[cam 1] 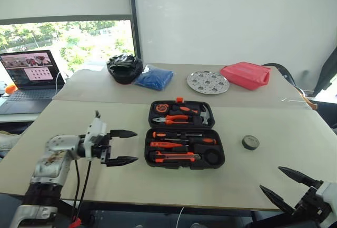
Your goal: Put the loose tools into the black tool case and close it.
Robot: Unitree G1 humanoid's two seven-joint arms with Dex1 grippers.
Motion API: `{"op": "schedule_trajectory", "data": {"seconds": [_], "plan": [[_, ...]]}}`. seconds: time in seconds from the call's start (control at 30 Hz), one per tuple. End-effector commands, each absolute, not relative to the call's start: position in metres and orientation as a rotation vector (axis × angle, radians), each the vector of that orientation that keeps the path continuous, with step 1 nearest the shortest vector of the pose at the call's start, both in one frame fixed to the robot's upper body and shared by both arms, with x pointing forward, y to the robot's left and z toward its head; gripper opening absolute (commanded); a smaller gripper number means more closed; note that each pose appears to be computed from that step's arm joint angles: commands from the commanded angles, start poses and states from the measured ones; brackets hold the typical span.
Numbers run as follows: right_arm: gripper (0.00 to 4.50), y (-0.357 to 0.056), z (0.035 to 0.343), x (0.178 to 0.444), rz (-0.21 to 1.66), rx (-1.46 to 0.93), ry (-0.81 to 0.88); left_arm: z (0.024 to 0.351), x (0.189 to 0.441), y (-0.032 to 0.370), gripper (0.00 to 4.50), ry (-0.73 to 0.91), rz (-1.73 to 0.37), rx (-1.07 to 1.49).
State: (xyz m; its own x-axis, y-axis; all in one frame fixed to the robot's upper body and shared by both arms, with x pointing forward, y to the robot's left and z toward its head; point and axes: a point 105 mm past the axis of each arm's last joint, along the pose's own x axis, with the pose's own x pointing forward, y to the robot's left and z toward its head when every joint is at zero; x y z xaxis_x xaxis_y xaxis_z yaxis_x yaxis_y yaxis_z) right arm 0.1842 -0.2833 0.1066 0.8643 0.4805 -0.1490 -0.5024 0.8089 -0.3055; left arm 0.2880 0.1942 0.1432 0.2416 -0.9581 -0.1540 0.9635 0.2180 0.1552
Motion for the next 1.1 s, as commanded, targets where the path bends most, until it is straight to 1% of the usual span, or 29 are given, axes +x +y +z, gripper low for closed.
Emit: {"op": "schedule_trajectory", "data": {"seconds": [0.03,0.13,0.23,0.4,0.47,0.5,0.53,0.57,0.6,0.63,0.7,0.9,0.93,1.0,1.1], "plan": [[4.5,-0.28,0.132,0.215,0.527,-0.399,0.08,0.16,0.286,0.193,4.44,-0.058,-1.329,0.245],[4.5,-0.274,0.144,0.248,0.577,-0.437,0.172,0.162,0.284,0.188,4.44,-0.074,-1.346,0.239],[4.5,-0.275,0.144,0.276,0.605,-0.468,0.303,0.158,0.282,0.182,4.44,-0.066,-1.36,0.228],[4.5,-0.285,0.129,0.305,0.62,-0.493,0.489,0.156,0.28,0.176,4.44,-0.072,-1.356,0.22],[4.5,-0.286,0.128,0.314,0.634,-0.52,0.509,0.158,0.28,0.176,4.44,-0.082,-1.347,0.217],[4.1,-0.287,0.128,0.318,0.635,-0.523,0.519,0.158,0.279,0.175,4.5,-0.083,-1.345,0.217],[3.99,-0.285,0.127,0.321,0.651,-0.524,0.523,0.158,0.279,0.175,4.5,-0.085,-1.343,0.219],[3.78,-0.284,0.127,0.324,0.654,-0.521,0.526,0.158,0.278,0.175,4.5,-0.087,-1.34,0.219],[3.46,-0.284,0.127,0.326,0.657,-0.522,0.526,0.158,0.278,0.175,4.5,-0.088,-1.338,0.217],[2.91,-0.282,0.127,0.328,0.67,-0.527,0.528,0.158,0.278,0.175,4.5,-0.088,-1.337,0.216],[2.42,-0.282,0.124,0.33,0.685,-0.546,0.549,0.157,0.278,0.175,4.5,-0.085,-1.336,0.215],[0.27,-0.283,0.127,0.33,0.731,-0.557,0.568,0.156,0.277,0.174,4.5,-0.081,-1.339,0.216],[0.08,-0.284,0.127,0.33,0.732,-0.557,0.57,0.156,0.278,0.174,4.5,-0.08,-1.34,0.217],[0.08,-0.284,0.13,0.332,0.738,-0.573,0.551,0.155,0.278,0.173,4.5,-0.08,-1.344,0.219],[0.08,-0.264,0.152,0.334,0.843,-0.573,0.396,0.155,0.277,0.172,4.5,-0.082,-1.347,0.22]]}}
